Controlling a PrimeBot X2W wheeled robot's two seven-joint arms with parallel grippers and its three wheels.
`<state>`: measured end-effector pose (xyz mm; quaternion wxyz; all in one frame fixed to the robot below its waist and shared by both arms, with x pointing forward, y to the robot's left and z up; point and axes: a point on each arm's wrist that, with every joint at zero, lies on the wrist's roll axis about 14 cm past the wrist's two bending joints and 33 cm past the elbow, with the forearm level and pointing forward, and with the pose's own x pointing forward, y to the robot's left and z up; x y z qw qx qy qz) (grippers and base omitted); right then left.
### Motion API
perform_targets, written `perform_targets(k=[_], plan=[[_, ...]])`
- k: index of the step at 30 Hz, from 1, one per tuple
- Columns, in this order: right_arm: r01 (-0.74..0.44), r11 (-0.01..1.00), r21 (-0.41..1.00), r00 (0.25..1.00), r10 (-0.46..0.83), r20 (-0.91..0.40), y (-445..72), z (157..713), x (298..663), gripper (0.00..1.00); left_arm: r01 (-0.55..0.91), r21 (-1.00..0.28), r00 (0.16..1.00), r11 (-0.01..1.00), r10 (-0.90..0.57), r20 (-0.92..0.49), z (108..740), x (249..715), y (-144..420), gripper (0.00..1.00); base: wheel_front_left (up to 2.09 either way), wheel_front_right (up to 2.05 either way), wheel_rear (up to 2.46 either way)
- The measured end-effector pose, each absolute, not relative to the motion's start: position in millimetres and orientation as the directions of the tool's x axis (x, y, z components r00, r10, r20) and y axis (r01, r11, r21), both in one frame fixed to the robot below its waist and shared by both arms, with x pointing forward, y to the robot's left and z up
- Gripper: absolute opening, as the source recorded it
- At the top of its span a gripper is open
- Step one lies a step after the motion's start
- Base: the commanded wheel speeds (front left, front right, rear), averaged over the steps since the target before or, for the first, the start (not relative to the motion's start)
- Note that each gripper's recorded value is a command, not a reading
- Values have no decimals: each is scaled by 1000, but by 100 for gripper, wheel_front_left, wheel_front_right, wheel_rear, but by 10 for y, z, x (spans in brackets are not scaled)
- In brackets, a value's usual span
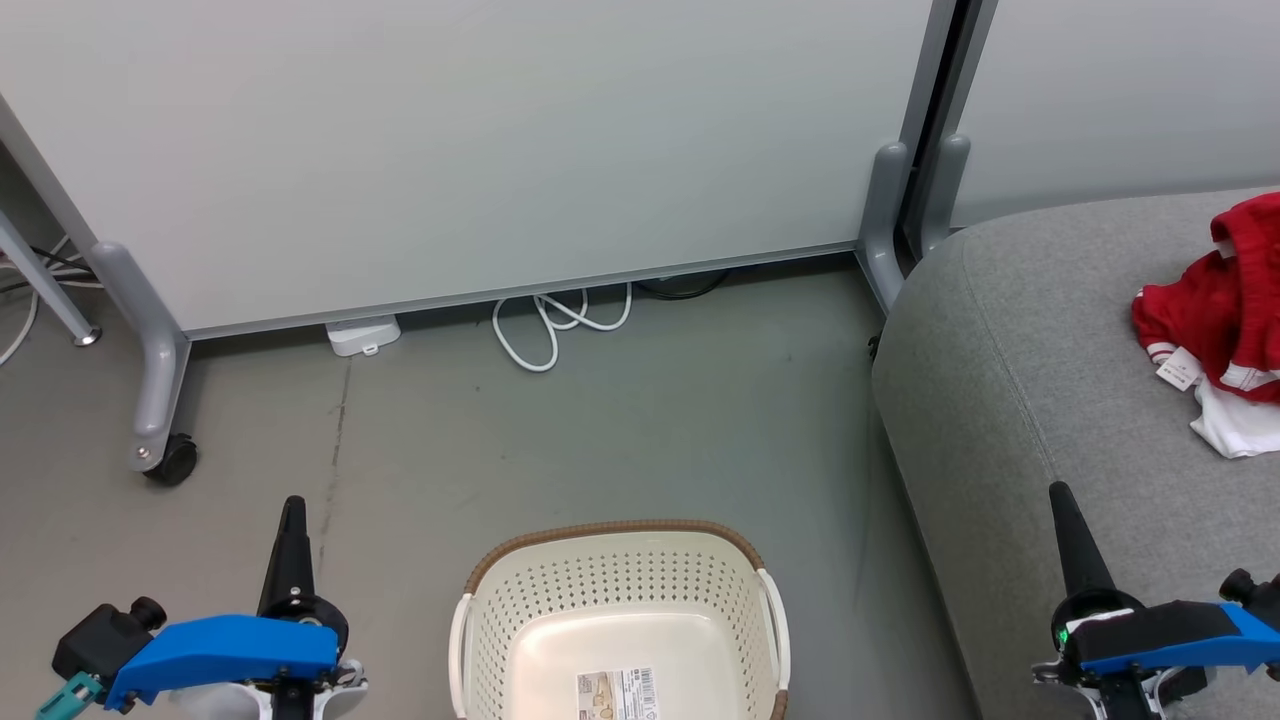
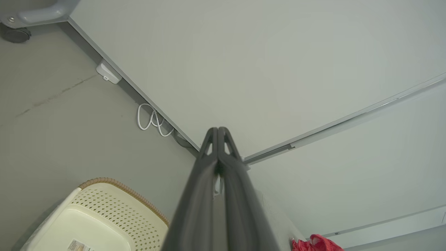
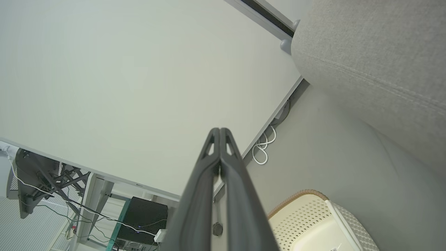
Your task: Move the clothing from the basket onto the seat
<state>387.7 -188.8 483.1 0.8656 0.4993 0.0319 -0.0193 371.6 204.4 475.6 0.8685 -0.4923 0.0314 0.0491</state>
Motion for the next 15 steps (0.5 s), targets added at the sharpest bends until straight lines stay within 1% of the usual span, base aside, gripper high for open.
perform_targets(k=[15], plan=[[64,368,928,998,-2,-68,-1919,4870,3881,0,-100,-922,995,373,45,-90,4814,3759,2046,0,0,0,0]])
